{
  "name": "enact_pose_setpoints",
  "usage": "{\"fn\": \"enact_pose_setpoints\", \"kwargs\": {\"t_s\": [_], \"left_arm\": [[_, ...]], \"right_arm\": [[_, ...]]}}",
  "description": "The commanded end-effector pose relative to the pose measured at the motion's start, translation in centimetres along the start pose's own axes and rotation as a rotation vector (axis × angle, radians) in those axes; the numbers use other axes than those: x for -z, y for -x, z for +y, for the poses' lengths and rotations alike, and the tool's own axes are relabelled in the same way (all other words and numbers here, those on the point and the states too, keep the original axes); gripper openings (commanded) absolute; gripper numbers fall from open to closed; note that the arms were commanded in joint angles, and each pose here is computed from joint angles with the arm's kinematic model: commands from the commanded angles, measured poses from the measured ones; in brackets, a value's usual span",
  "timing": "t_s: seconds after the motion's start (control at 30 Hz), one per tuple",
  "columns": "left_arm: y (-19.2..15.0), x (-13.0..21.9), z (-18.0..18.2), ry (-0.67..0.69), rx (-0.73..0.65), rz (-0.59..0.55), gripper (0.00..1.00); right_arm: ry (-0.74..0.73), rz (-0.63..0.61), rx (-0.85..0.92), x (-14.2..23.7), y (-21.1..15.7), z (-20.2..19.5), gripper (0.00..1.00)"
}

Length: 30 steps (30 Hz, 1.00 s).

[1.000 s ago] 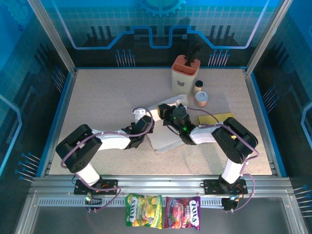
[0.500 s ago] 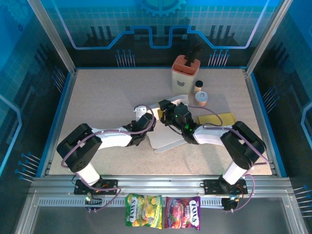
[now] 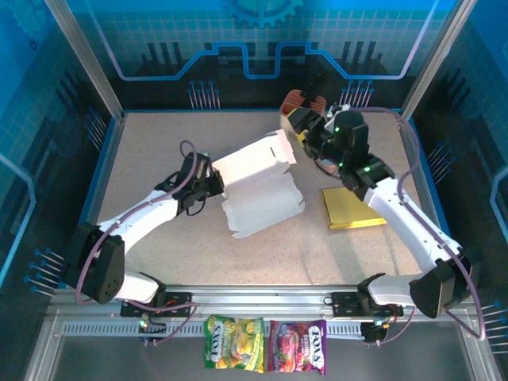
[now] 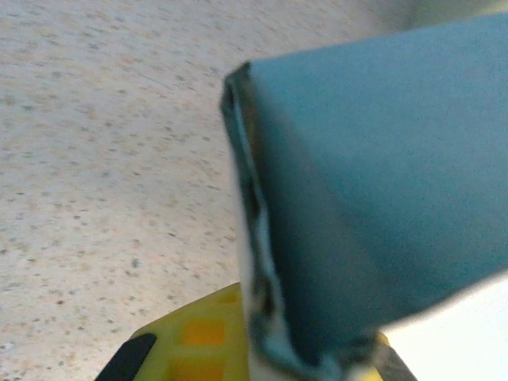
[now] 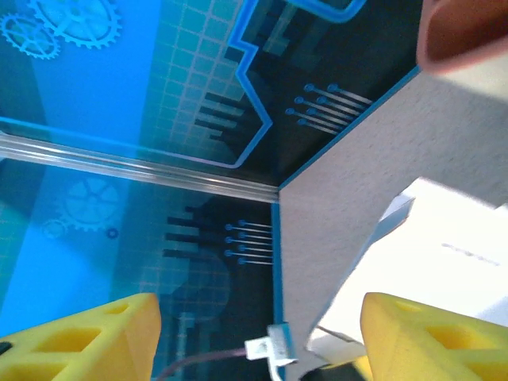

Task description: Fold the paper box

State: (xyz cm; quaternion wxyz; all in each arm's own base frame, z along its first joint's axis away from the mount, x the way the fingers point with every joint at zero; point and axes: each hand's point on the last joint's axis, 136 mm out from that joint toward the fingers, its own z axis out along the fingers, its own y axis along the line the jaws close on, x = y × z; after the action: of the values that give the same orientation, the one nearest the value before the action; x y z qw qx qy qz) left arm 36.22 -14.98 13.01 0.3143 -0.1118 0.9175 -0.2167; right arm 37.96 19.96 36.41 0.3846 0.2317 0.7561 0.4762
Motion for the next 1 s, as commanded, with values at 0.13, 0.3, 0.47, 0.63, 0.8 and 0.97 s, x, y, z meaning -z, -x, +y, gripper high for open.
{"fn": "enact_pose_setpoints", "kwargs": {"t_s": [0.13,0.3,0.47,0.63,0.8,0.97], "left_arm": [[-0.2,3.3,-4.3,-0.295,-0.051,0.224,0.0],[-0.1,4.1,-4.6,-0.304,-0.094,0.267,0.0],[-0.3,4.4,-4.4,-0.283,-0.129,0.288,0.0],[-0.5,4.6,-4.5,-0.286,-0.168,0.309,0.0],[-0.6,4.6,-4.2,-0.274,-0.191,0.319,0.0],[-0.7,4.9,-4.2,-0.267,-0.217,0.301,0.0]], "right_arm": [[-0.23,0.187,0.418,4.1,-0.6,-4.3,0.68],[-0.246,0.239,0.487,5.4,-0.1,-5.2,0.67],[-0.246,0.293,0.503,5.4,-0.6,-5.0,0.66],[-0.265,0.333,0.524,4.5,-0.7,-5.5,0.67],[-0.293,0.402,0.531,3.4,-1.1,-5.4,0.67],[-0.37,0.389,0.614,2.4,-1.1,-4.9,0.67]]}}
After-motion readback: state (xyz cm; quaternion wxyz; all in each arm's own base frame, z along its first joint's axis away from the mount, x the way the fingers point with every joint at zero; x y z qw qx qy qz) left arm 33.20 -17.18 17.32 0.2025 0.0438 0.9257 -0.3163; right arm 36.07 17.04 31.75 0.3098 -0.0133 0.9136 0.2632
